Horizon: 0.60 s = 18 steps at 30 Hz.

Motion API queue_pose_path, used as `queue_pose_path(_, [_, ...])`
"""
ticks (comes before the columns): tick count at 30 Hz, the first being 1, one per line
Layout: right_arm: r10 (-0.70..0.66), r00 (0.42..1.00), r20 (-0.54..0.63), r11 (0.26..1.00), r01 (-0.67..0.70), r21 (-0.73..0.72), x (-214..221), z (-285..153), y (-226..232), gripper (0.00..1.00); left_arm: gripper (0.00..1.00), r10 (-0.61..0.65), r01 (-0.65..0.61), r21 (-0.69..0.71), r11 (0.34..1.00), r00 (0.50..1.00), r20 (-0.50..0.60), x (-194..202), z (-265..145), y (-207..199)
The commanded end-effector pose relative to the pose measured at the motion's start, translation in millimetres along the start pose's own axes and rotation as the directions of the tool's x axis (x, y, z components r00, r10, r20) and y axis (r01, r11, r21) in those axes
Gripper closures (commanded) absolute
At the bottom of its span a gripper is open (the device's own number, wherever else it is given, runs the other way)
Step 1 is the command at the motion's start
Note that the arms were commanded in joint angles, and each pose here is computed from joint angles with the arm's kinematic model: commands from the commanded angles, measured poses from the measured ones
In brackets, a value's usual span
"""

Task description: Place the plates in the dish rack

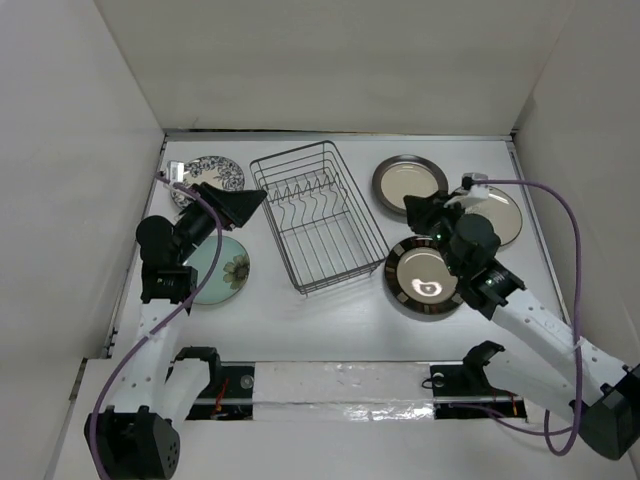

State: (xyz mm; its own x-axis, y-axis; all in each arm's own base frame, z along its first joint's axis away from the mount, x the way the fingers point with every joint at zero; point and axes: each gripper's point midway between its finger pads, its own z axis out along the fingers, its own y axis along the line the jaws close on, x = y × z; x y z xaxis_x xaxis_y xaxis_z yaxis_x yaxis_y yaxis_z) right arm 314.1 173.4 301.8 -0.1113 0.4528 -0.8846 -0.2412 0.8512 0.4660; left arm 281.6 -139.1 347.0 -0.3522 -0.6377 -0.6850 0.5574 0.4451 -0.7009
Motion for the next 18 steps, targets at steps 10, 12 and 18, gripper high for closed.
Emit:
queue_pose_path(10, [0.210,0.976,0.051,0.917,-0.214,0.336,5,-6,-139,1.00,1.00,0.179,-0.172,0.057,0.983,0.975,-0.133,33,-2,-32])
queue_pose_path(12, [0.209,0.972,0.111,0.881,-0.237,0.410,-5,-14,-171,1.00,1.00,0.254,-0.247,0.067,0.967,0.958,-0.130,37,-4,-39])
queue_pose_path(18, [0.275,0.905,0.326,0.782,-0.408,0.472,-32,-28,-230,0.57,1.00,0.360,-0.357,0.042,0.933,0.925,-0.123,46,-20,-50])
